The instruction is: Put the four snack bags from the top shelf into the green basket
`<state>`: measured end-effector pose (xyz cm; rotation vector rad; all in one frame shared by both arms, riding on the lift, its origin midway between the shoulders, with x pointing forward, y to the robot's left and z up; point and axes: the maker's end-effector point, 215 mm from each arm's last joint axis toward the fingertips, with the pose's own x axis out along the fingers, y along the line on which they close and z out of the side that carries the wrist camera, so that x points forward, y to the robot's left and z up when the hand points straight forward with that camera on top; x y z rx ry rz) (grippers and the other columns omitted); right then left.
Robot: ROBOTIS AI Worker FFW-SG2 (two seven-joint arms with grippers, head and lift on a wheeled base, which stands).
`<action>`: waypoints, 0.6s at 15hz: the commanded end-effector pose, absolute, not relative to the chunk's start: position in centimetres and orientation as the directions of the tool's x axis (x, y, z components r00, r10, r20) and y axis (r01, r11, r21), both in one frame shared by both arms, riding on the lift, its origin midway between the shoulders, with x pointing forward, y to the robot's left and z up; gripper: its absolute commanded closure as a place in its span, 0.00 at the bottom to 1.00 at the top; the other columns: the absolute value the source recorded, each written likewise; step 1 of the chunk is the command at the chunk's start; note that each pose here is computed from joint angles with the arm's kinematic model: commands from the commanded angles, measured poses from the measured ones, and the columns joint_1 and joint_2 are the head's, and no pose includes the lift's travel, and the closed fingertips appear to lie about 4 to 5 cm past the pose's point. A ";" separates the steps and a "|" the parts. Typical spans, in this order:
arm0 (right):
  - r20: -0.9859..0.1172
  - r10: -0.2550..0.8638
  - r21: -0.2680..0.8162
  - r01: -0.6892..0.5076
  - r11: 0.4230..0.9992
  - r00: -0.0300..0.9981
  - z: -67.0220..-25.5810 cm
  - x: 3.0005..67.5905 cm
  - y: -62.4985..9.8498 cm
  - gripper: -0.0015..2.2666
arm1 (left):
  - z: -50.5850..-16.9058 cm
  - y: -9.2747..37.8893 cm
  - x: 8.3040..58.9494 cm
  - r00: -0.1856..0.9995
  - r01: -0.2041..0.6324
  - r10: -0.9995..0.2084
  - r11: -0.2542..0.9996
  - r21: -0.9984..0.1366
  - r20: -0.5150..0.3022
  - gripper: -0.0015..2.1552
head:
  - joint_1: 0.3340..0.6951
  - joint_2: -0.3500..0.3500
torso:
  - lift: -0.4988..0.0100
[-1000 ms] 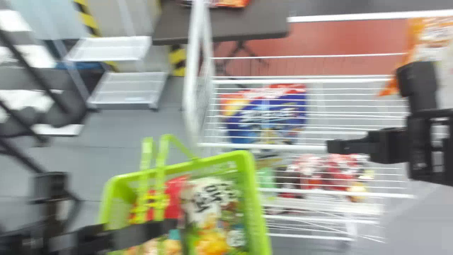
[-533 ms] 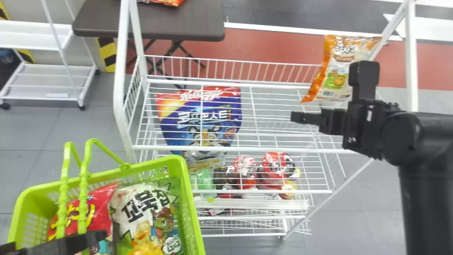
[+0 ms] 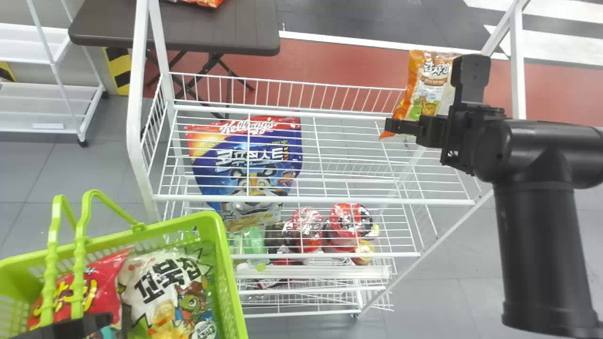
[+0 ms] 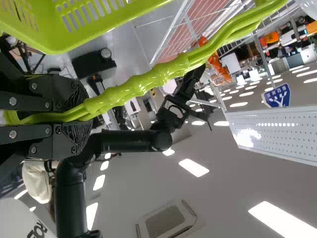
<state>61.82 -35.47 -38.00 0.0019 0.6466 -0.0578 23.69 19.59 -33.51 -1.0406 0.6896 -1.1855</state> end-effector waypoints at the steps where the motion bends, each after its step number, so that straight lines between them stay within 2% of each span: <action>1: -0.607 -0.084 -0.035 0.079 0.996 0.790 -38.1 63.2 -36.8 0.05 | -33.6 19.9 23.7 0.271 0.404 -0.958 0.029 -0.914 0.090 1.00 | 1.00 0.21 | 0.98; 5: -0.616 -0.148 -0.097 0.112 0.989 0.774 -37.5 65.3 -39.0 0.05 | -33.9 20.1 23.9 0.279 0.400 -0.956 0.028 -0.916 0.093 1.00 | 1.00 0.18 | 0.98; 9: -0.540 -0.177 -0.155 0.109 0.982 0.823 -35.5 69.3 -40.1 0.08 | -34.2 20.2 24.3 0.285 0.403 -0.954 0.029 -0.915 0.096 1.00 | 1.00 0.16 | 0.98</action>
